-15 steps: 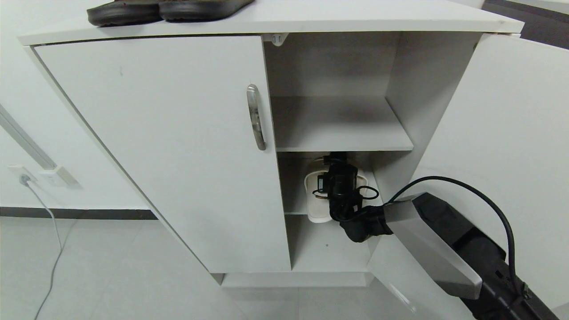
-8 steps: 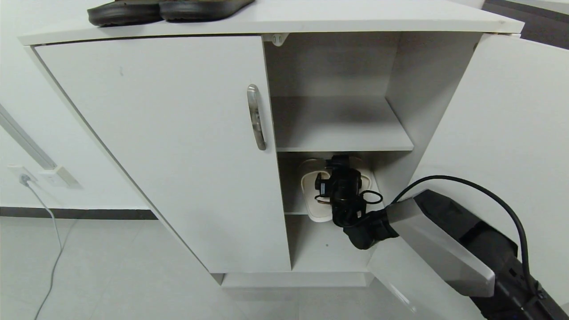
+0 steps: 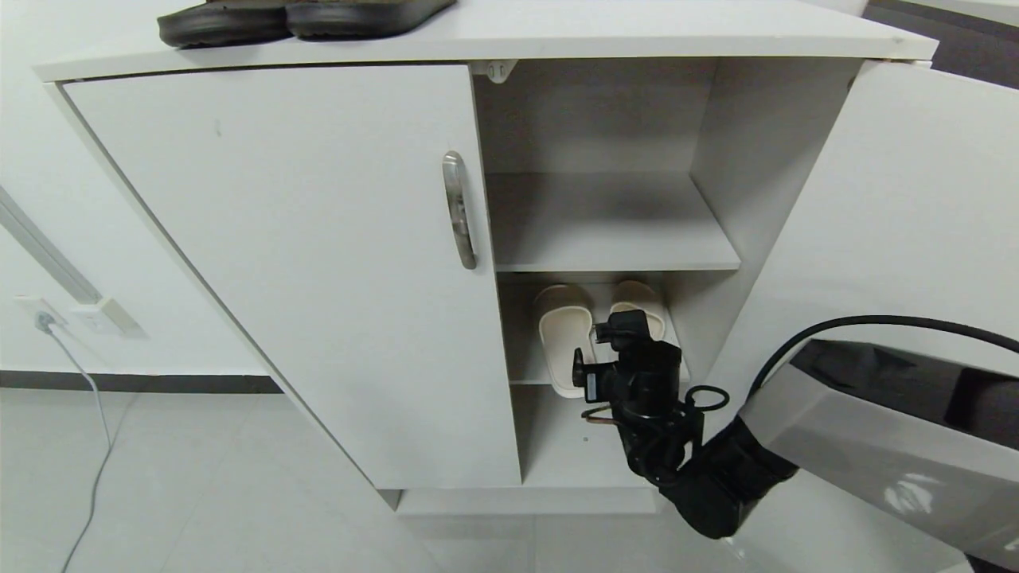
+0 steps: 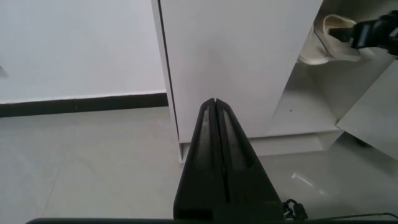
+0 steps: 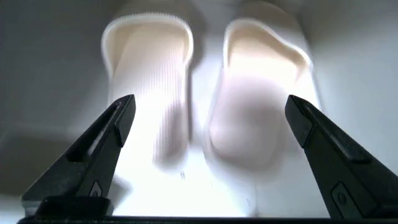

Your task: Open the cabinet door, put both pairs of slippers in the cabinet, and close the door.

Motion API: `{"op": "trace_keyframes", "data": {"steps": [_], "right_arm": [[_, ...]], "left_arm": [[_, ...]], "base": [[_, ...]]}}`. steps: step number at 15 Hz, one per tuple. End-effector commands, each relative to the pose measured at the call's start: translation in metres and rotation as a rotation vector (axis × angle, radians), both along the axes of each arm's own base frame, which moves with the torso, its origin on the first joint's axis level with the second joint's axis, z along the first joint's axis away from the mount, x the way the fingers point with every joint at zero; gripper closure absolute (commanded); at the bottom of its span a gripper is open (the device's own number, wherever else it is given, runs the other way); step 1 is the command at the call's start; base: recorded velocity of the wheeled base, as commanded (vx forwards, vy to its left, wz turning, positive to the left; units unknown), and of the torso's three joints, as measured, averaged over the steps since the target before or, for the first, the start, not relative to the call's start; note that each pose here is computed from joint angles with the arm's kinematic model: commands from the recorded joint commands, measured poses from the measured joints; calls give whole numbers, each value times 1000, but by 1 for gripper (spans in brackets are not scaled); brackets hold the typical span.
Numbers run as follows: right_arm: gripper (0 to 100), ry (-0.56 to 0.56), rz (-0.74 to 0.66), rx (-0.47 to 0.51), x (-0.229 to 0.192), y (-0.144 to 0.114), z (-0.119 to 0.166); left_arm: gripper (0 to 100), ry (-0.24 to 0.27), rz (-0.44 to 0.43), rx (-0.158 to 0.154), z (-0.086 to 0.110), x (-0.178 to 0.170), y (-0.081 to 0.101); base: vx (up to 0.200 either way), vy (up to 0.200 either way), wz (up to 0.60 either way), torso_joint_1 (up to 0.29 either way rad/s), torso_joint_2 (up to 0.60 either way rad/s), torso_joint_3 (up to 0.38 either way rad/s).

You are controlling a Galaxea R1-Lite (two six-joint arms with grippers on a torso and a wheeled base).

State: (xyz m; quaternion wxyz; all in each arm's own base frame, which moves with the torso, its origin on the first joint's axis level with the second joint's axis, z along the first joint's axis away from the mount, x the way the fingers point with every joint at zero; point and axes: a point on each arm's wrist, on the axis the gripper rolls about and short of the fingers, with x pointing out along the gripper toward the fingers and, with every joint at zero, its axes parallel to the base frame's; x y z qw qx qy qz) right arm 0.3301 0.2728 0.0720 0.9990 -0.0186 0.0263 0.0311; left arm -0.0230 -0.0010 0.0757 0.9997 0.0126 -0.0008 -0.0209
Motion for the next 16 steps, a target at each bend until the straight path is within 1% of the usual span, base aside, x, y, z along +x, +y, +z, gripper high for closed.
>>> {"op": "trace_keyframes", "data": {"steps": [1,3,6,10,16], "right_arm": [[0,-16,25,13,-42,-14,16],[0,-13,25,10,-46,-18,12],[0,-15,30,10,-47,-16,13],[0,-10,38,1,-51,-16,12],[0,-10,39,-2,-54,-17,14]], "left_arm": [[100,1,0,-1,0,0,0],[100,1,0,1,0,0,0],[100,3,0,-1,0,0,0],[100,3,0,-1,0,0,0],[100,1,0,-1,0,0,0]], "base": [[0,0,0,0,0,0],[0,0,0,0,0,0],[0,0,0,0,0,0],[-200,0,0,2,2,5],[0,0,0,0,0,0]]}}
